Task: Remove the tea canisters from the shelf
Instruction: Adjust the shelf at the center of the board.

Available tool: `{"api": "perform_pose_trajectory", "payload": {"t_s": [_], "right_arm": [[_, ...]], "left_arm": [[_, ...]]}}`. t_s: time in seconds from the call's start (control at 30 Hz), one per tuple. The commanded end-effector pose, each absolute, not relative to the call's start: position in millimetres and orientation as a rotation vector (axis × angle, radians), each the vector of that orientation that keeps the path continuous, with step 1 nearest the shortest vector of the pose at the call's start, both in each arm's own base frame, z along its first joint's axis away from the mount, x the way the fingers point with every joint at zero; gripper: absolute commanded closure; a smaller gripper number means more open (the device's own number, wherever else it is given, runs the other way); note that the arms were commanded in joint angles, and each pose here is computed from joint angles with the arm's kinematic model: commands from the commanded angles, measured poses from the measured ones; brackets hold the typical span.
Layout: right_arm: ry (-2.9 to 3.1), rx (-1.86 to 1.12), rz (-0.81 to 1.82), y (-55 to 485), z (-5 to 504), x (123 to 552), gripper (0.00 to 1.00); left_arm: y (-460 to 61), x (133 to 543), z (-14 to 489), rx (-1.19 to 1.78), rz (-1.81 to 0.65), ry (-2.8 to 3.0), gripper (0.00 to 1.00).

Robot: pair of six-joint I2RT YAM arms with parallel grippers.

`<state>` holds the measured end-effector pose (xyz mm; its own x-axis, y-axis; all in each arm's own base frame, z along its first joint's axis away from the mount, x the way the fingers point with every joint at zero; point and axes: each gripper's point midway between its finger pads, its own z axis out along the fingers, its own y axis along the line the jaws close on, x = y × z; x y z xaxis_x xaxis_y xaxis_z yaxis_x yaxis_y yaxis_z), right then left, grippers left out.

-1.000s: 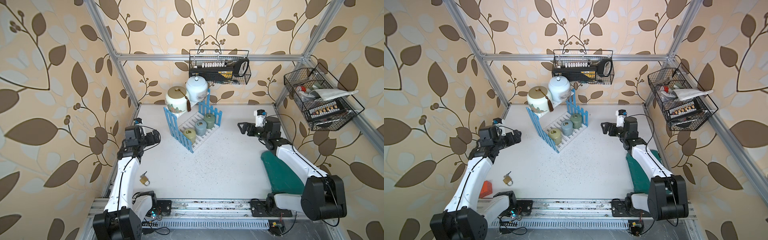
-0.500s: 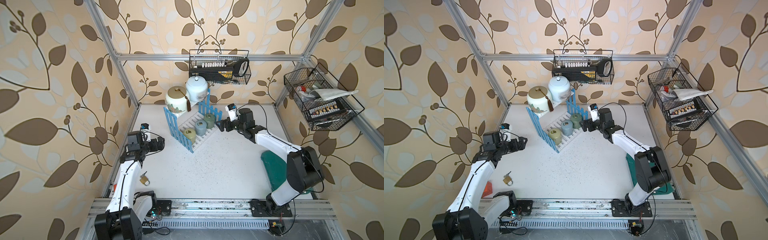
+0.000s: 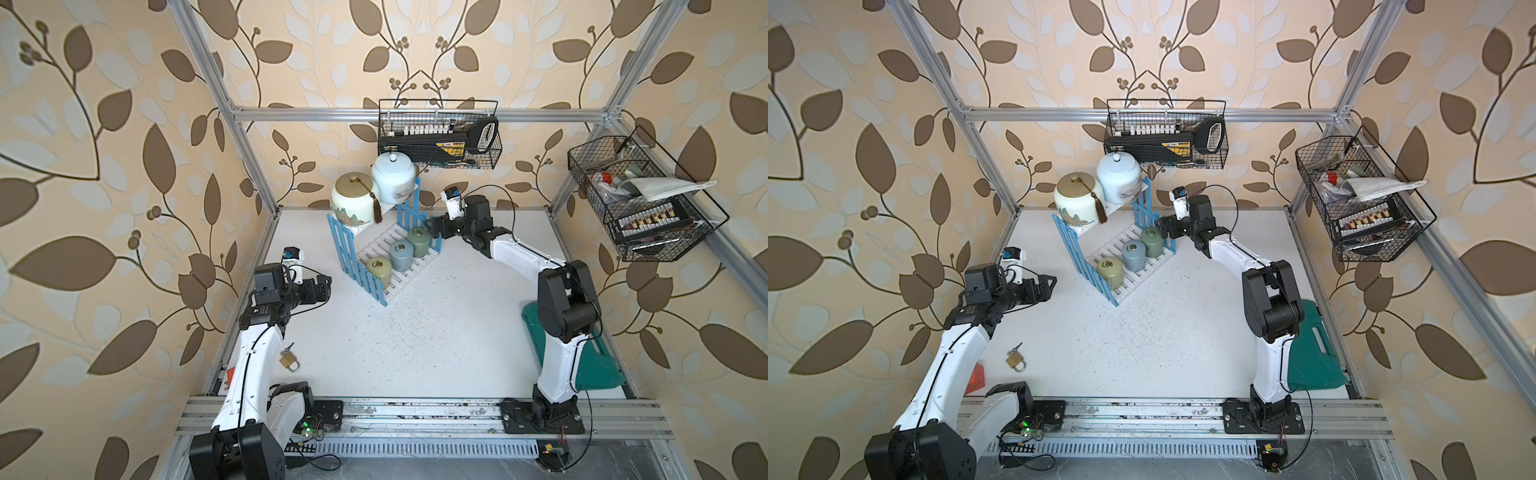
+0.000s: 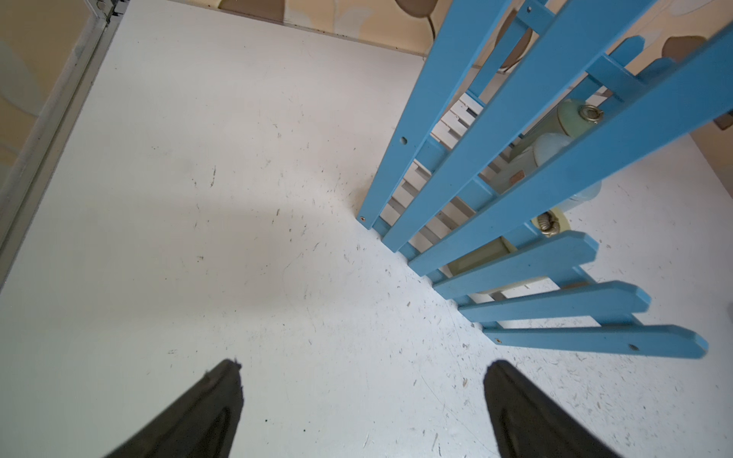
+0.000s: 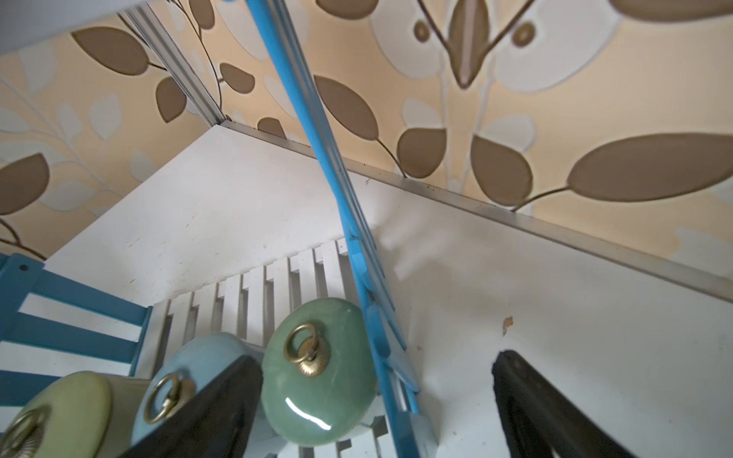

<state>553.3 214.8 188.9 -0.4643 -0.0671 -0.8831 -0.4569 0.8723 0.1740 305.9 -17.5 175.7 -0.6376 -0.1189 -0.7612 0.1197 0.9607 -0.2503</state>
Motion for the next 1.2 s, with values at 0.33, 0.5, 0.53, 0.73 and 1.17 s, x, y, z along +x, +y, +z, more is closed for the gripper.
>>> {"api": "perform_pose_trajectory", "payload": {"t_s": [0.33, 0.5, 0.53, 0.73, 1.17], "right_arm": [[2.078, -0.427, 0.518, 228.0, 157.8, 573.3, 0.38], [2.100, -0.427, 0.556, 231.6, 150.5, 569.7, 0.69], [2.107, -0.429, 0.559, 231.8, 148.7, 568.5, 0.74], [2.122, -0.431, 0.559, 229.9, 143.4, 559.7, 1.00], [2.134, -0.301, 0.475, 200.5, 147.1, 530.0, 1.00]], "left_arm": [[-24.2, 306.2, 191.0, 0.060, -0.371, 2.169, 0.01], [-24.4, 305.9, 194.6, 0.067, -0.368, 2.162, 0.01], [-24.1, 306.1, 194.2, 0.068, -0.363, 2.157, 0.01], [-25.8, 305.7, 195.9, 0.076, -0.371, 2.161, 0.01], [-33.5, 304.1, 199.8, 0.111, -0.398, 2.158, 0.01]]}}
